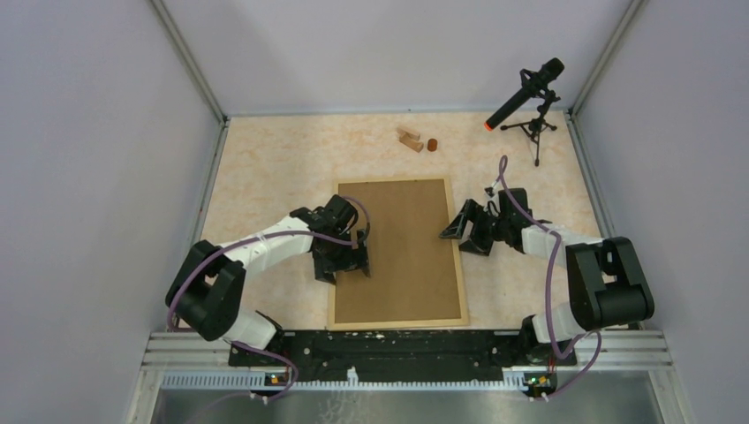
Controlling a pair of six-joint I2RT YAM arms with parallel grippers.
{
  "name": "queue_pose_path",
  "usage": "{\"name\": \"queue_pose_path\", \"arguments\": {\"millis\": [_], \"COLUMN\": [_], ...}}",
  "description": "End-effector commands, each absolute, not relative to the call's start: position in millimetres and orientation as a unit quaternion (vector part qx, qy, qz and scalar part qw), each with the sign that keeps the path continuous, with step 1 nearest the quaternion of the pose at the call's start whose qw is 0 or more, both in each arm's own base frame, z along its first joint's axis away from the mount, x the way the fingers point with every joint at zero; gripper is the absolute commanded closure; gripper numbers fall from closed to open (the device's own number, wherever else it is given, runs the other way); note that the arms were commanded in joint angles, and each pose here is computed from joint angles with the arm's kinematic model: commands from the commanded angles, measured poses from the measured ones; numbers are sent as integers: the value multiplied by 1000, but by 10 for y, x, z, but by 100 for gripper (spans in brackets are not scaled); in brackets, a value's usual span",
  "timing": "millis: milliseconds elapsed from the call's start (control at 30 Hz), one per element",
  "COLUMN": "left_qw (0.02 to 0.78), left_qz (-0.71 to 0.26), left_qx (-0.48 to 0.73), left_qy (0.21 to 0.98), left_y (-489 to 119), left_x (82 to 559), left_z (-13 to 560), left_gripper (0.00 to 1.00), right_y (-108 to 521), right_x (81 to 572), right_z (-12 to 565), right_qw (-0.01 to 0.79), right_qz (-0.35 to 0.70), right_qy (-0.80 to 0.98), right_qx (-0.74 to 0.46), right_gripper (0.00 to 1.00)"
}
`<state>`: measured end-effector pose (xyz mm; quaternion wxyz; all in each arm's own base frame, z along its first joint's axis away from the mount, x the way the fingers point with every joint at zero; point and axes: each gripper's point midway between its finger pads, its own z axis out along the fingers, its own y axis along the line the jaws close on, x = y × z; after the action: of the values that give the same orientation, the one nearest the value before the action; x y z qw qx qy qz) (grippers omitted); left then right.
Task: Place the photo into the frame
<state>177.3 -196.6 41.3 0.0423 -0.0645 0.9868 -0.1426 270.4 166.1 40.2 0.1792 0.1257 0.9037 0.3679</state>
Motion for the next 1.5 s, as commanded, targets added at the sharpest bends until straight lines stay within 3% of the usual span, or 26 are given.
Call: {"name": "queue_pose_path", "arguments": {"millis": [0, 267, 567, 867, 1100, 1200, 1333, 1467], "left_qw": [30, 12, 80, 47, 104, 124, 165, 207], "left_qz": [-158, -308, -414, -324, -50, 19, 13, -72], "left_qx": [-63, -45, -21, -51, 7, 35, 60, 68], "left_qy": [985, 950, 906, 943, 993, 992, 984, 973], "left_y": [-2042, -2321, -2486, -2307, -1972, -1916, -1975, -2184], "left_x": [1746, 1723, 1932, 1990, 2147, 2180, 2269, 2362], "left_z": [277, 341, 710, 284, 110, 183, 462, 829], "left_gripper": [2, 4, 5, 4, 2, 3, 5, 3], "right_y": [1534, 1601, 1693, 1780, 1763, 1757, 1720, 1698], "right_x": [2437, 2386, 2274, 2275, 2286, 2312, 2324, 2337], "right_z": [50, -1, -84, -22, -43, -39, -41, -47], "right_qw": [128, 111, 87, 93, 98, 101, 103, 108], "right_qz": [311, 331, 352, 362, 350, 346, 333, 324], "right_qy": [932, 927, 921, 917, 921, 922, 927, 930], "right_qx": [136, 136, 142, 142, 143, 141, 140, 138], "right_gripper": [19, 20, 20, 20, 20, 20, 20, 20]}}
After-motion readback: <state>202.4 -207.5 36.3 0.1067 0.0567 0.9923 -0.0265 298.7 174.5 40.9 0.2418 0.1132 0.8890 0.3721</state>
